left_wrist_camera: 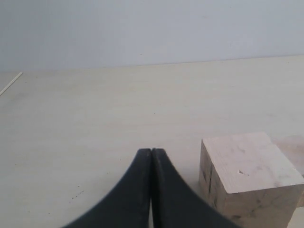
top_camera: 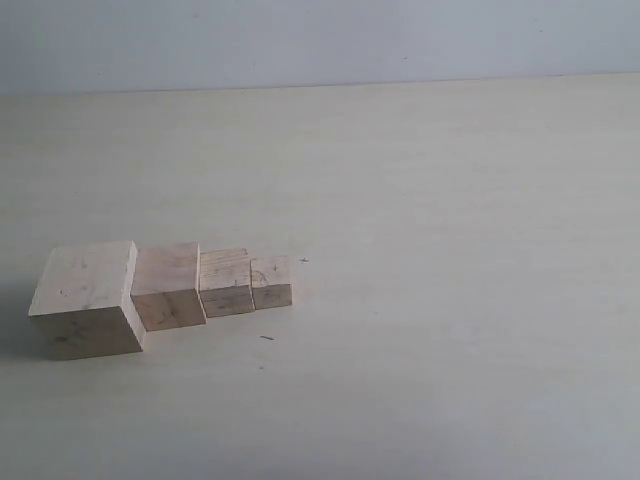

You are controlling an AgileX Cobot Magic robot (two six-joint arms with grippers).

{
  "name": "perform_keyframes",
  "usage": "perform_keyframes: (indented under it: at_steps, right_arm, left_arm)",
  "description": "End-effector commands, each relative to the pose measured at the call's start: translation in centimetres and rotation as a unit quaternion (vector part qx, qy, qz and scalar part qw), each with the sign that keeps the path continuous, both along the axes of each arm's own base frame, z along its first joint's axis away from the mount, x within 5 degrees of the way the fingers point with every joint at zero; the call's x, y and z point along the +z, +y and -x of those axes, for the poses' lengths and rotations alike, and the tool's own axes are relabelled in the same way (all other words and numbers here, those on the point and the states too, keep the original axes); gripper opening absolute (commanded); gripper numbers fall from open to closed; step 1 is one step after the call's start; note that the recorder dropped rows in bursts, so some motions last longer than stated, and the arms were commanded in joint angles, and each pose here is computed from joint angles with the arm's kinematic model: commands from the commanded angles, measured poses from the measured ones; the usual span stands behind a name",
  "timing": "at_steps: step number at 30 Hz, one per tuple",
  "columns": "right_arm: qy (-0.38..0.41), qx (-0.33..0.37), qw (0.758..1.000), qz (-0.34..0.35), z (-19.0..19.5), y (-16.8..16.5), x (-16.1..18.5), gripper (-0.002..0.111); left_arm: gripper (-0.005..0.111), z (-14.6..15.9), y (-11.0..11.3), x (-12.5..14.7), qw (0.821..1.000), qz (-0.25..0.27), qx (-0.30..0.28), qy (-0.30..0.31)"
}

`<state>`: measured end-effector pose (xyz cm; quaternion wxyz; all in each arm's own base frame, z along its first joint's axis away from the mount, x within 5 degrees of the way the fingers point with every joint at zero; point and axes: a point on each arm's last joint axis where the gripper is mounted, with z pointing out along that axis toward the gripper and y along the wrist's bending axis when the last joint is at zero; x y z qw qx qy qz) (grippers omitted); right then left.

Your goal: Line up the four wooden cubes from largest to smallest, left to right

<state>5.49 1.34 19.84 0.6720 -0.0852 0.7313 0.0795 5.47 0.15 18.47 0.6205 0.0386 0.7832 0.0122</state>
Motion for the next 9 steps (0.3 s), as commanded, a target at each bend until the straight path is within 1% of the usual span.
perform_keyframes:
  at_steps: [1,7,9]
  right_arm:
    - [-0.001,-0.002,1.0,0.002,0.03,-0.04,-0.07,0.003]
    - [-0.001,-0.002,1.0,0.002,0.03,-0.04,-0.07,0.003]
    - [-0.001,-0.002,1.0,0.002,0.03,-0.04,-0.07,0.003]
  left_arm:
    - [0.0,0.03,0.0,0.03,1.0,0.0,0.0,-0.004]
    - [0.0,0.03,0.01,0.03,1.0,-0.001,0.0,-0.004]
    - [0.0,-0.01,0.04,0.24,1.0,-0.017,-0.001,-0.016]
